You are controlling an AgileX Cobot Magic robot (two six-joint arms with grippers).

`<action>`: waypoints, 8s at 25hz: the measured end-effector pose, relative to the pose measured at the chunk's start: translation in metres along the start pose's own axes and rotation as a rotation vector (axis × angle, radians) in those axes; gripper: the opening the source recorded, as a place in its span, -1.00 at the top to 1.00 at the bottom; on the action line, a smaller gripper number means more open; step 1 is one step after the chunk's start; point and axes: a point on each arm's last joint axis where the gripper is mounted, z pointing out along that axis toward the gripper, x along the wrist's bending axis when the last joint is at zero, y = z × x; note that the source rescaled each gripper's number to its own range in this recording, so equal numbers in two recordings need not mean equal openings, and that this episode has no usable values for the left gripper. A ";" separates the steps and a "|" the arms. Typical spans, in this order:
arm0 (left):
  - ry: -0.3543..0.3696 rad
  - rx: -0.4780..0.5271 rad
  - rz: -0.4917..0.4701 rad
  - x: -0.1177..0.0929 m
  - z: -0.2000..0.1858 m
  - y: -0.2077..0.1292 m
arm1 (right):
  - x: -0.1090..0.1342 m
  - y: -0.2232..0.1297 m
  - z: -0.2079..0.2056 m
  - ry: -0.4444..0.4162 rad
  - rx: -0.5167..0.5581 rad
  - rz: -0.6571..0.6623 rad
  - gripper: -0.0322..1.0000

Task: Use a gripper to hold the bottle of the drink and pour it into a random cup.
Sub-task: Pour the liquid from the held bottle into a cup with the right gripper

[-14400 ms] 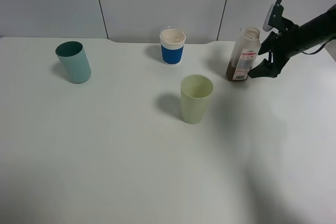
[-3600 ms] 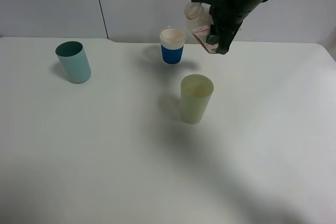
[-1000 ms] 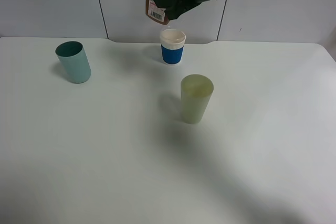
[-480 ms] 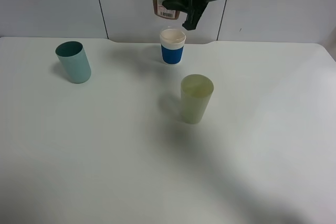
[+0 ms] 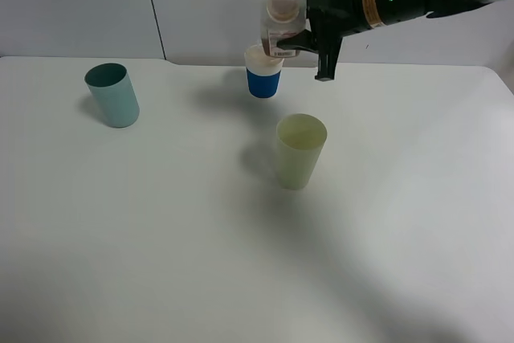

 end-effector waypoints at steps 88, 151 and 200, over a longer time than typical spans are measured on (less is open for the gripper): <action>-0.005 -0.001 -0.003 0.000 0.000 0.000 | 0.037 0.011 -0.007 0.040 0.343 -0.664 0.91; 0.000 0.000 0.000 0.000 0.000 0.000 | 0.038 0.008 -0.012 0.087 0.205 -0.909 0.91; 0.000 0.000 0.000 0.000 0.000 0.000 | 0.042 0.023 -0.001 0.120 0.295 -1.138 0.91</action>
